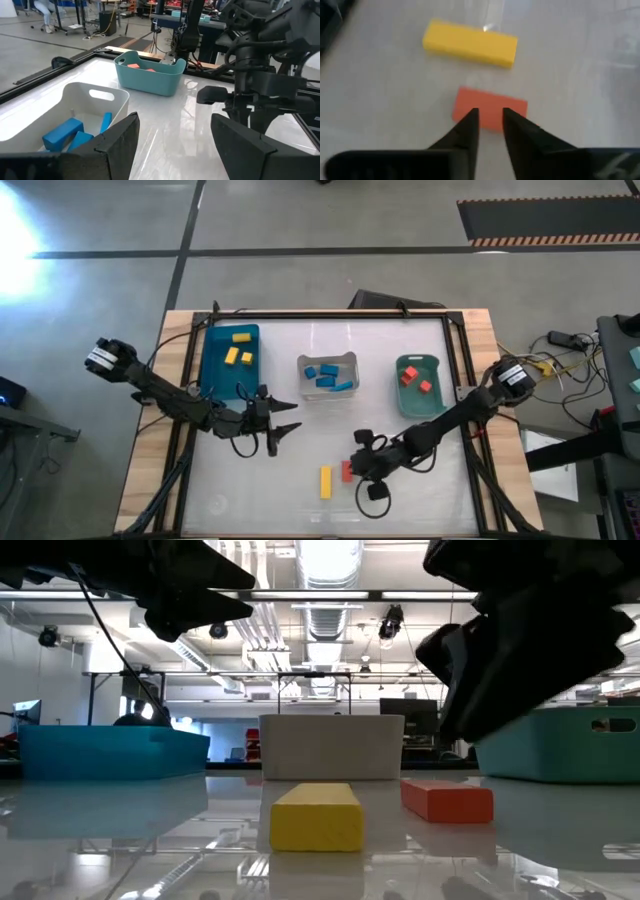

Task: Sort & place blocks by color
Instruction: Put the orange block into the green bin

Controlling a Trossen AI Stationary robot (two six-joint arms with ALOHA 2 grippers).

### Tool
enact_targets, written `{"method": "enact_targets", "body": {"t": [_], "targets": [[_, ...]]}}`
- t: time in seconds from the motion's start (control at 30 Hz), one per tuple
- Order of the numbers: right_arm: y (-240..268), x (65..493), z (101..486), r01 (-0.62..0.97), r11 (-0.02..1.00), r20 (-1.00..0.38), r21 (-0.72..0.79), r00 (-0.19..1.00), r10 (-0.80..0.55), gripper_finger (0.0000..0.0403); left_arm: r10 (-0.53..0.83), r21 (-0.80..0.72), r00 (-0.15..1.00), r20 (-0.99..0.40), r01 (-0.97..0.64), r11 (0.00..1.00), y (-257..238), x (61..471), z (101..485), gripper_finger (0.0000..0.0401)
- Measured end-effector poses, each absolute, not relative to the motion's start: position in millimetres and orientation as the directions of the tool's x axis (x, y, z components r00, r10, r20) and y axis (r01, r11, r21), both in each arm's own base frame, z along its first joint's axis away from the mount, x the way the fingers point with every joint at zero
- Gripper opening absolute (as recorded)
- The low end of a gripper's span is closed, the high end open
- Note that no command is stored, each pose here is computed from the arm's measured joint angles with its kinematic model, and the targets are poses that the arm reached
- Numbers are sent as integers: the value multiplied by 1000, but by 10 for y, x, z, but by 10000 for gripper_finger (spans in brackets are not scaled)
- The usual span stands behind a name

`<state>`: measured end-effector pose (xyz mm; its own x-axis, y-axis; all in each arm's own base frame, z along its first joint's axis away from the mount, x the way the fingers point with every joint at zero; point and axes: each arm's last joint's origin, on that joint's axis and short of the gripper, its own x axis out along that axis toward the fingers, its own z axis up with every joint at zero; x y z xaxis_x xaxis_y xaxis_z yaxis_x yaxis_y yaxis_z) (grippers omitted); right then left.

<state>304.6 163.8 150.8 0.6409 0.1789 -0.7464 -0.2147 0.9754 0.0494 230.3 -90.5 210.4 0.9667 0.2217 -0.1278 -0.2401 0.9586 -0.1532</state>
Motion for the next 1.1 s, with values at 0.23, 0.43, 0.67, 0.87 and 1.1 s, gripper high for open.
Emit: {"method": "enact_targets", "body": {"t": [0.23,0.43,0.67,0.87,1.1], "targets": [[1712,3172,1549,-413,899,-785,-143,601,152,187,222,-153,967,-128,-240,959,-906,2303,2105,231],[1769,3315,1590,-556,792,-809,-250,570,145,251,222,-153,967,-128,-240,959,-906,2303,2105,231],[1784,3376,1661,-705,661,-902,-259,420,94,257,222,-153,967,-128,-240,959,-906,2303,2105,231],[1818,3523,1629,-770,575,-908,-278,406,105,242,222,-152,967,-128,-240,959,-905,2303,2104,231],[1807,3590,1515,-851,460,-944,-252,320,76,235,222,-152,967,-128,-240,959,-905,2303,2105,231]]}}
